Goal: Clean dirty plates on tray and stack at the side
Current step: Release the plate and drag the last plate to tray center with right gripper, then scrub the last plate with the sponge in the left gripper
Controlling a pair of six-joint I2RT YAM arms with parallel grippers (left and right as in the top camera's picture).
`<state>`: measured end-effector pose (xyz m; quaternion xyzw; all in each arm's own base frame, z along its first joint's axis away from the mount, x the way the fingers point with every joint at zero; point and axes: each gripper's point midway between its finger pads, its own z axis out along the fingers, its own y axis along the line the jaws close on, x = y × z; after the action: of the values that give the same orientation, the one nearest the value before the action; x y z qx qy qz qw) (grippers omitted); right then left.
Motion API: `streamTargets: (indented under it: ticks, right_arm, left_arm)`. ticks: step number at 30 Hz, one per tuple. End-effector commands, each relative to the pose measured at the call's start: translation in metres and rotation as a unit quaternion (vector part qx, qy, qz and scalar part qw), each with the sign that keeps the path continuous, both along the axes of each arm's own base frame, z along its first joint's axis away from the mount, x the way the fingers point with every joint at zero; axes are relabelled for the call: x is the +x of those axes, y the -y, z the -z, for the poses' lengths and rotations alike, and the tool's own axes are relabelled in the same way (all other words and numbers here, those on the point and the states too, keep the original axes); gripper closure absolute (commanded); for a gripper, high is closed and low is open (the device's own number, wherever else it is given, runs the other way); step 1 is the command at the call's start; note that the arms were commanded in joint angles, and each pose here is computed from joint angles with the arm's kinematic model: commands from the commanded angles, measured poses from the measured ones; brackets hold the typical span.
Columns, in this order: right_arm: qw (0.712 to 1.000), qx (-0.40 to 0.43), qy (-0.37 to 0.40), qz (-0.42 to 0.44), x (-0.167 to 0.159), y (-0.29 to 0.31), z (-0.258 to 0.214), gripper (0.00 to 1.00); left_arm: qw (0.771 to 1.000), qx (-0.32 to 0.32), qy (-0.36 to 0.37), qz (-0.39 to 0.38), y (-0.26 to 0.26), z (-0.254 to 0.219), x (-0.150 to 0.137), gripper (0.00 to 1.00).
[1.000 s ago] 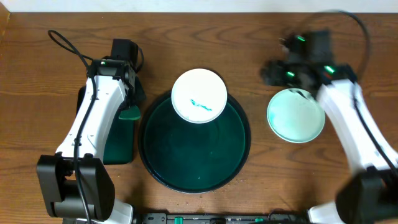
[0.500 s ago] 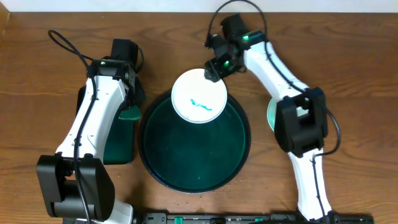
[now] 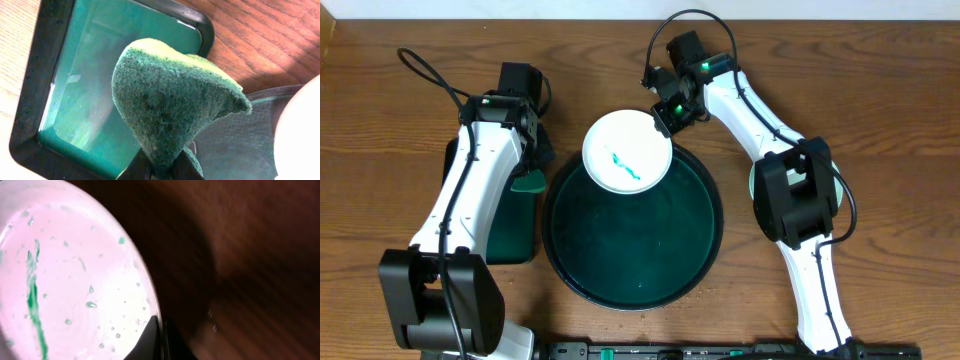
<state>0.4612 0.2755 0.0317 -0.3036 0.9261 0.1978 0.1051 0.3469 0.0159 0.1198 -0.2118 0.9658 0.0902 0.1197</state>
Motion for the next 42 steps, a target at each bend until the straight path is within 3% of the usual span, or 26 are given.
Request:
streamTargets:
  ticks: [1,5,9,23,33,42]
  right_arm:
    - [0.999,0.02,0.006,0.029,-0.002,-0.002,-0.043,0.99]
    - [0.995,0.012,-0.041,0.095,-0.023,0.006,-0.07,0.99]
    - [0.978,-0.057,-0.098,0.176,-0.05,0.024,-0.066,0.99]
    - [0.941,-0.147,-0.215,0.217,-0.154,0.0,0.039,0.99]
    - [0.936,-0.136,-0.23,0.228,-0.158,0.005,0.054,0.99]
    - [0.939,-0.131,-0.224,0.223,-0.155,0.004,0.054,0.99]
  left_arm:
    - [1.0,0.005,-0.005,0.004,-0.002,0.002,-0.001,0.92]
    - [1.0,0.005,-0.006,0.004,-0.002,0.002,-0.001,0.93]
    - [1.0,0.005,-0.006,0.004,-0.002,0.002,-0.001,0.93]
    - [1.0,0.004,-0.006,0.004,-0.002,0.002,-0.002,0.92]
    - [0.989,-0.134,-0.035,0.047,0.058,0.02,-0.014,0.93]
    - [0.981,-0.133,-0.062,0.129,0.113,0.068,-0.034,0.93]
